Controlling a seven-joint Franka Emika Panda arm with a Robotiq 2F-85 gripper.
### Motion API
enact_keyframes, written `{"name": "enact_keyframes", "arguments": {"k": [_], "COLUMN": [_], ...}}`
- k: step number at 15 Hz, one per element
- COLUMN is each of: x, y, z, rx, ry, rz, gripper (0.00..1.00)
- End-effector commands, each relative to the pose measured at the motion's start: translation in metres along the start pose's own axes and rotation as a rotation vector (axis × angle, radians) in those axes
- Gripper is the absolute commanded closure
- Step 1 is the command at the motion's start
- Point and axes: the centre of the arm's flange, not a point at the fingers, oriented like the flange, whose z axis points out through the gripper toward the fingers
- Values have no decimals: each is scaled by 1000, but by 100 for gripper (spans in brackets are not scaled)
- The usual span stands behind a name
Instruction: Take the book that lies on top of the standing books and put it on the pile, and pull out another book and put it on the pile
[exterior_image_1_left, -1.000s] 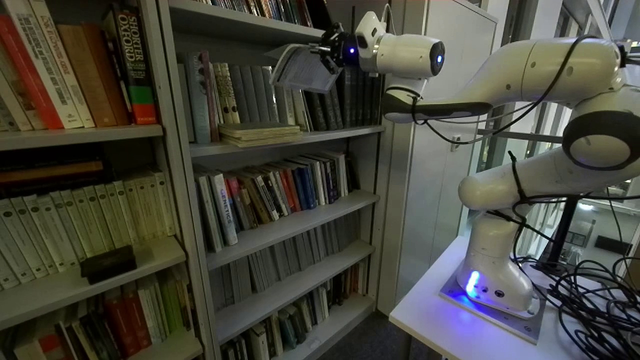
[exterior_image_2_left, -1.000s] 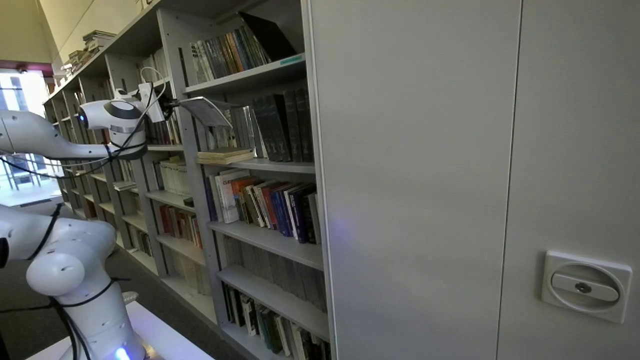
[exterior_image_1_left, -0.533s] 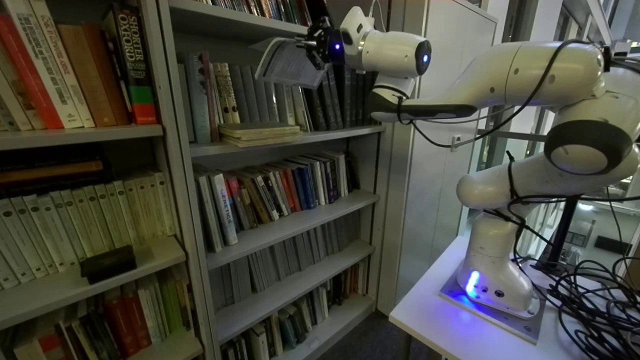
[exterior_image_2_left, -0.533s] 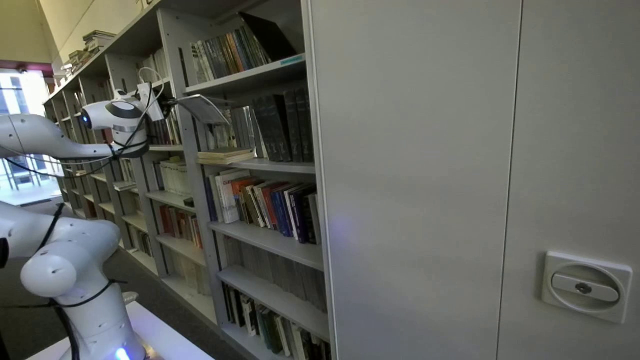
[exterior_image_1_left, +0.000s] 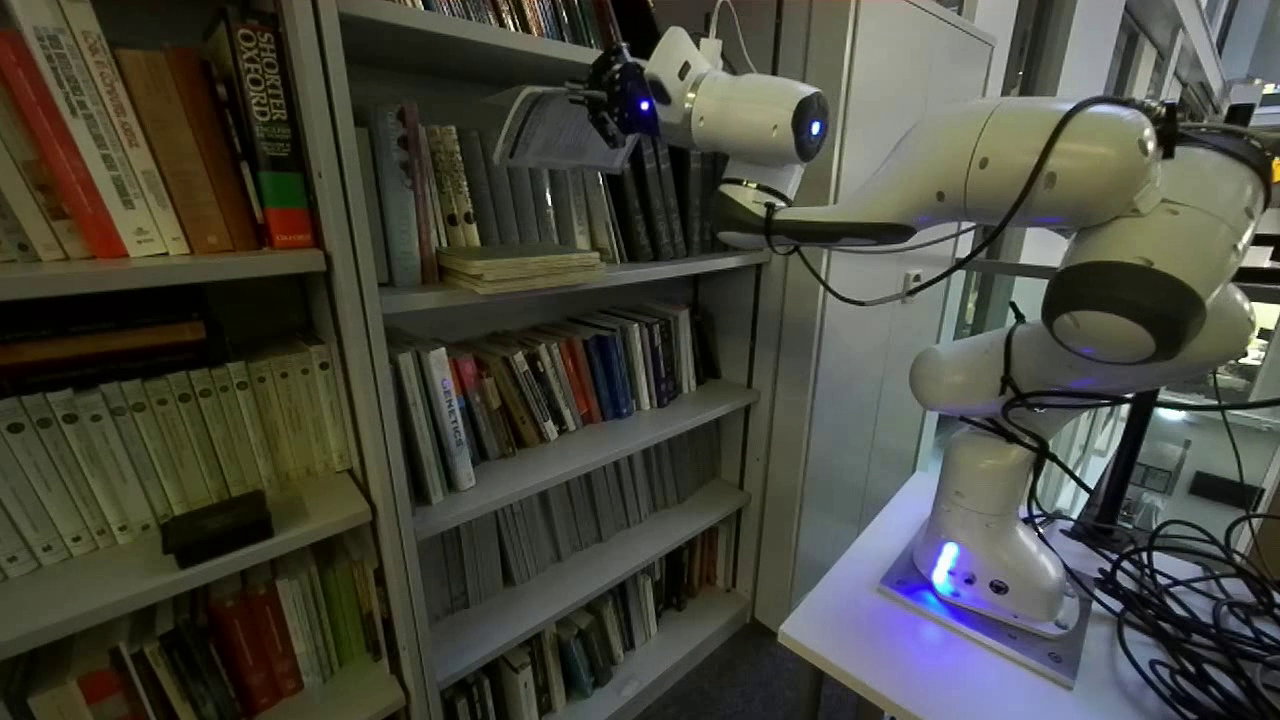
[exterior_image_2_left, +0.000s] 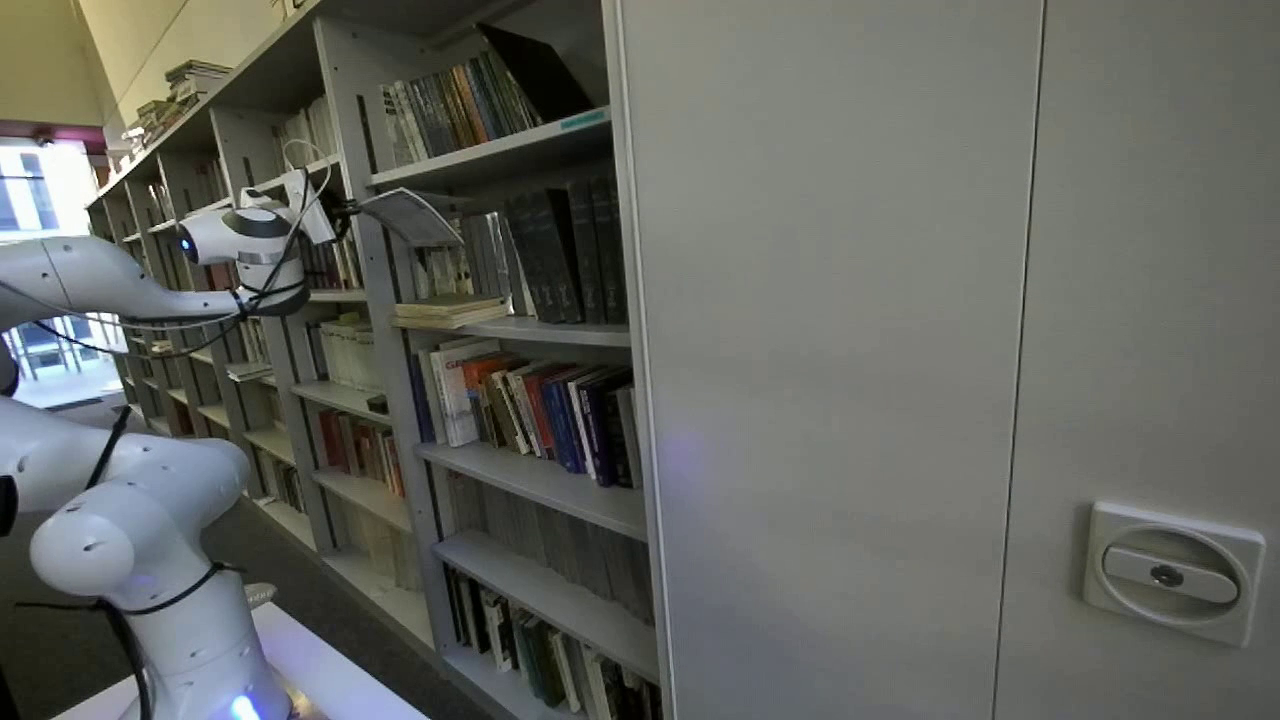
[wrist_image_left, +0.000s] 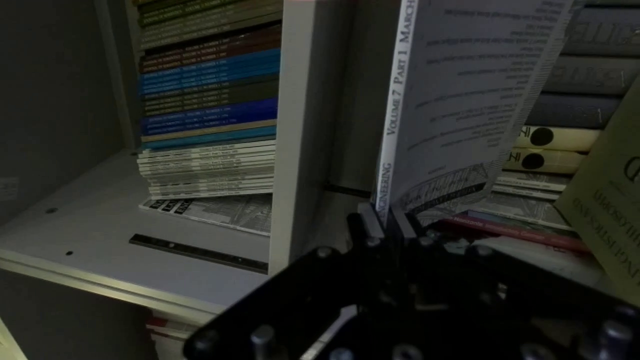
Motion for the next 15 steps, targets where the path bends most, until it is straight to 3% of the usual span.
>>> {"name": "enact_keyframes", "arguments": {"k": [1,15], "x": [-21,6], "y": [-43,-107], "z": [21,60], "rx": [-27,55], "ry": [-6,26], "rz": [-32,-111], "gripper": [98,98]}}
